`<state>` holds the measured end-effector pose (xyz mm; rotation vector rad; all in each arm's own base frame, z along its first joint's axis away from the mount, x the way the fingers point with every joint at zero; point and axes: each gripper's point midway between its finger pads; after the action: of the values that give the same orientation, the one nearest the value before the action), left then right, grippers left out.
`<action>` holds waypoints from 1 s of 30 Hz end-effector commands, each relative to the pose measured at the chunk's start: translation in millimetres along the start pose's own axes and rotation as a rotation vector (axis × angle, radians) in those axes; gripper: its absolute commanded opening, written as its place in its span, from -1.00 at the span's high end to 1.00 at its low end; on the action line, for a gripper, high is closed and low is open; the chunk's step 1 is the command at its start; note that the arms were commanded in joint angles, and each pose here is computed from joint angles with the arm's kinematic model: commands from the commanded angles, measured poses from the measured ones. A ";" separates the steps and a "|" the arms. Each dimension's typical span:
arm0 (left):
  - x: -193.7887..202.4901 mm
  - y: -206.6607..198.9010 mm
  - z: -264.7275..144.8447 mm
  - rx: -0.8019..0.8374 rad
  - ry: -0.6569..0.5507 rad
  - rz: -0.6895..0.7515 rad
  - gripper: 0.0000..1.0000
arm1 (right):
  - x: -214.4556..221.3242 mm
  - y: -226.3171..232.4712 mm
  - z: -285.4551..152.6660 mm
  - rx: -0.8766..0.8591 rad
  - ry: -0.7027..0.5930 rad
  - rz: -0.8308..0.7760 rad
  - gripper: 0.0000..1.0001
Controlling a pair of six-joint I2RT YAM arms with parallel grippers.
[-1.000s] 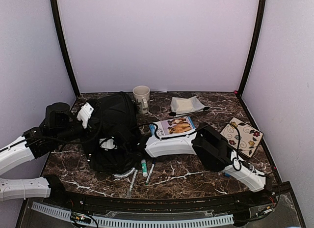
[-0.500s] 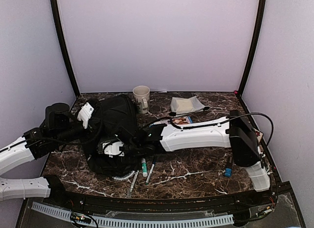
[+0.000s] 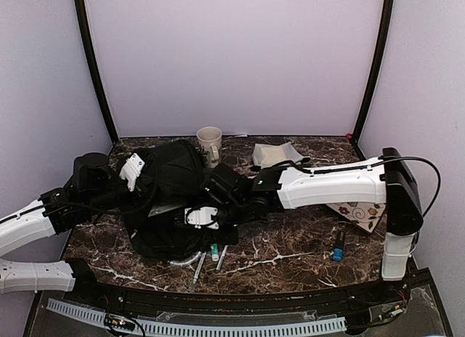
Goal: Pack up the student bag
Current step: Pick up the book from the center of the board.
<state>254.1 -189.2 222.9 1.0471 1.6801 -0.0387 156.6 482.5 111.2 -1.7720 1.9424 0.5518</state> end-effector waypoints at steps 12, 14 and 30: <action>-19.9 13.9 0.7 -0.057 -0.074 -0.018 1.00 | 90.0 -146.0 -38.9 0.401 0.092 0.088 0.04; -20.3 15.0 -0.8 -0.062 -0.077 -0.019 1.00 | 98.7 -149.5 -29.4 0.412 0.123 0.079 0.03; -20.2 16.8 -2.9 -0.075 -0.082 -0.019 1.00 | 132.1 -172.5 11.4 0.503 0.226 0.026 0.17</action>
<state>257.0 -190.3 222.4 1.0406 1.6779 -0.0322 314.5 363.6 33.3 -1.5285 2.0554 -0.1015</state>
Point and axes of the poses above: each gripper's point midway between its finger pads, its own z axis out along the fingers, its own y axis along the line the jaws close on, x = y × z, and after that the axes turned 15 degrees about z, right-handed
